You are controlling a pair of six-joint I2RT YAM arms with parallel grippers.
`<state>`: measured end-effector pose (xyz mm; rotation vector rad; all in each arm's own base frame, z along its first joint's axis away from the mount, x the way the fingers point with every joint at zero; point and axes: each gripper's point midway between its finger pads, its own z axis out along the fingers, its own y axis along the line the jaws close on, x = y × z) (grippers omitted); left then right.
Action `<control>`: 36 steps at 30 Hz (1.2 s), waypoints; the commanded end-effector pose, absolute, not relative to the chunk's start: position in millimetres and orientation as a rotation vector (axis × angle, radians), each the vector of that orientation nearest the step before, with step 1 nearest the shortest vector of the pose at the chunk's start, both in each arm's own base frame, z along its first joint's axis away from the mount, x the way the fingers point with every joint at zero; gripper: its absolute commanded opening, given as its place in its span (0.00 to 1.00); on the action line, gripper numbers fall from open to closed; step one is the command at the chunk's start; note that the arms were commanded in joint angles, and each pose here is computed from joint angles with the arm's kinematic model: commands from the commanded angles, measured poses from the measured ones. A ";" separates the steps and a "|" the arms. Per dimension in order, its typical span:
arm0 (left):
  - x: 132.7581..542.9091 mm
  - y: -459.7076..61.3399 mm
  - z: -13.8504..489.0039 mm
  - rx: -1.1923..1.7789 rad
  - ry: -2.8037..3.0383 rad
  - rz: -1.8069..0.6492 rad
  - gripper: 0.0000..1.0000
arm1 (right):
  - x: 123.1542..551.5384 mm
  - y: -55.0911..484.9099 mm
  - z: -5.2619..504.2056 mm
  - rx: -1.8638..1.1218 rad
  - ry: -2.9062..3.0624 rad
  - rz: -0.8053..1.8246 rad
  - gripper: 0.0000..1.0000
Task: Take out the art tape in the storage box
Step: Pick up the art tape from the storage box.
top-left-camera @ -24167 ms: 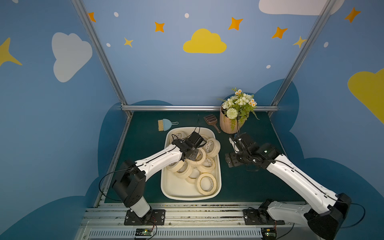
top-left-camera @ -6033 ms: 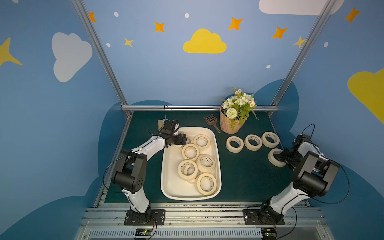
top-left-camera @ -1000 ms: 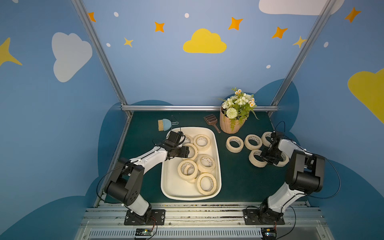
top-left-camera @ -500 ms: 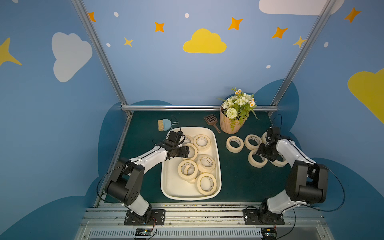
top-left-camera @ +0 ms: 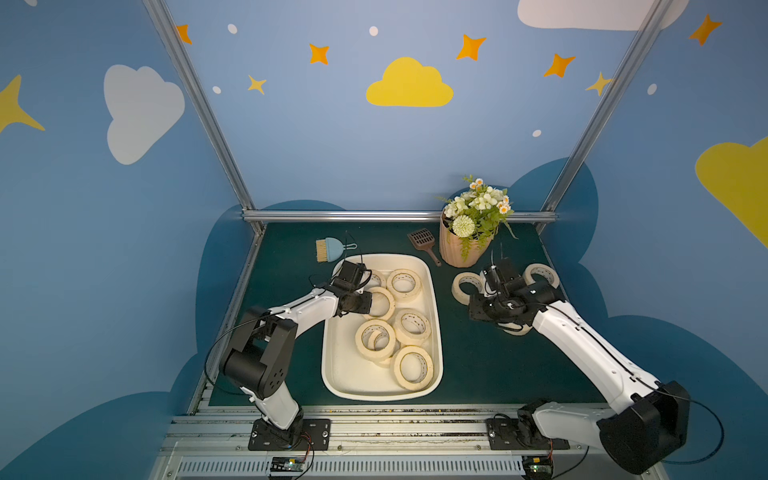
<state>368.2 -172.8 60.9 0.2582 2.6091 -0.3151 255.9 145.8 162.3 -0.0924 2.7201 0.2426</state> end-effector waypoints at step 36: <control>281.8 -216.0 205.6 0.457 2.346 -0.627 1.00 | 294.1 299.6 196.9 -0.399 2.665 0.349 0.00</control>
